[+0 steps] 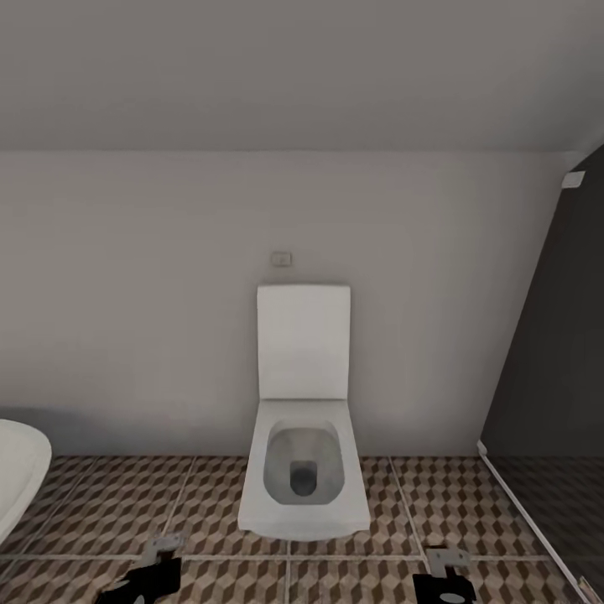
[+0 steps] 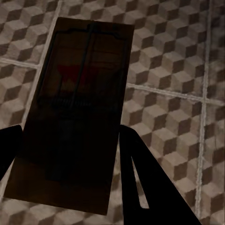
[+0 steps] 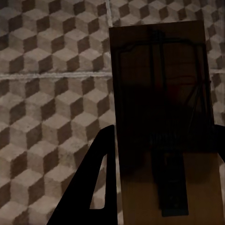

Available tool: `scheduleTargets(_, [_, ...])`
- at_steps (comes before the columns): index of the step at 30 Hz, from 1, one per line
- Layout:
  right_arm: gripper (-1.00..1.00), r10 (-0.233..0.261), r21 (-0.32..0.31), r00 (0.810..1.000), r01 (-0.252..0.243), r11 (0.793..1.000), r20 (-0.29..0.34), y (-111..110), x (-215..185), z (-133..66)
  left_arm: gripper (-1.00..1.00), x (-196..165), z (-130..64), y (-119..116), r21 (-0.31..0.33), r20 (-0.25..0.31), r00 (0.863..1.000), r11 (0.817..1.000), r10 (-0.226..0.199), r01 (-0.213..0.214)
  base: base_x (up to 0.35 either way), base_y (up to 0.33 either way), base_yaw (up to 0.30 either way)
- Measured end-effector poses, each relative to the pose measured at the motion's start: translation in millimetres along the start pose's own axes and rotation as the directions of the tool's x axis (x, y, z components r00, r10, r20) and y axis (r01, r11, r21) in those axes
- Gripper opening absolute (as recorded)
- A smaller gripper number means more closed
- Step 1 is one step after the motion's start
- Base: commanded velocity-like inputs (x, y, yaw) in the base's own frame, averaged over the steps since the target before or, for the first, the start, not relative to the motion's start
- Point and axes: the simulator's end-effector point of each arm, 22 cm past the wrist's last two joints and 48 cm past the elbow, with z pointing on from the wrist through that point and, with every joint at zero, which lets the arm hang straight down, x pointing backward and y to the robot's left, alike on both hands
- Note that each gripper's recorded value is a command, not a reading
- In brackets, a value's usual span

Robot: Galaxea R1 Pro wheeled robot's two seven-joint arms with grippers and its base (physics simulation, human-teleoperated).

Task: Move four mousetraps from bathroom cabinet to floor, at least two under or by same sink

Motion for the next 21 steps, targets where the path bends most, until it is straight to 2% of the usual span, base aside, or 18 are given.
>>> scheduleTargets(4, [-1.0, 0.008, -0.006, 1.0, -0.008, 1.0, 0.008, 8.1, -6.1, 5.2, -1.0, -45.5, -12.6, -31.9, 0.067, 0.045, 0.999, 0.998, 0.017, -0.02, 0.0, 0.0, 0.0])
scheduleTargets(7, [-1.0, 0.031, -0.028, 0.998, -0.03, 0.999, 0.053, 25.8, -43.3, 8.6, -1.0, -86.1, -24.8, -57.2, 0.112, 0.108, 0.994, 0.993, 0.022, -0.035, 0.0, 0.0, 0.0])
scheduleTargets(11, [-1.0, 0.05, -0.037, 0.993, -0.046, 0.998, 0.102, 33.5, -81.5, 13.3, -1.0, -136.5, -30.1, -69.1, 0.111, 0.192, 0.981, 0.992, 0.037, -0.06, 0.0, 0.0, 0.0])
scheduleTargets(16, [-1.0, 0.06, -0.035, 0.986, -0.055, 0.998, 0.157, 31.9, -116.8, 18.4, -1.0, -151.2, -29.2, -66.8, 0.072, 0.236, 0.969, 0.993, 0.077, -0.097, 0.0, 0.0, 0.0])
scheduleTargets(18, [-1.0, 0.071, -0.028, 0.977, -0.067, 0.997, 0.2, 24.8, -148.8, 18.9, -1.0, -148.4, -26.4, -71.4, 0.075, 0.236, 0.968, 0.992, 0.079, -0.099, 0.0, 0.0, 0.0])
scheduleTargets(21, [-1.0, 0.078, -0.026, 0.974, -0.074, 0.997, 0.212, 23.0, -153.2, 22.4, -1.0, -134.6, -19.1, -85.9, 0.097, 0.219, 0.973, 0.991, 0.069, -0.092, 0.0, 0.0, 0.0])
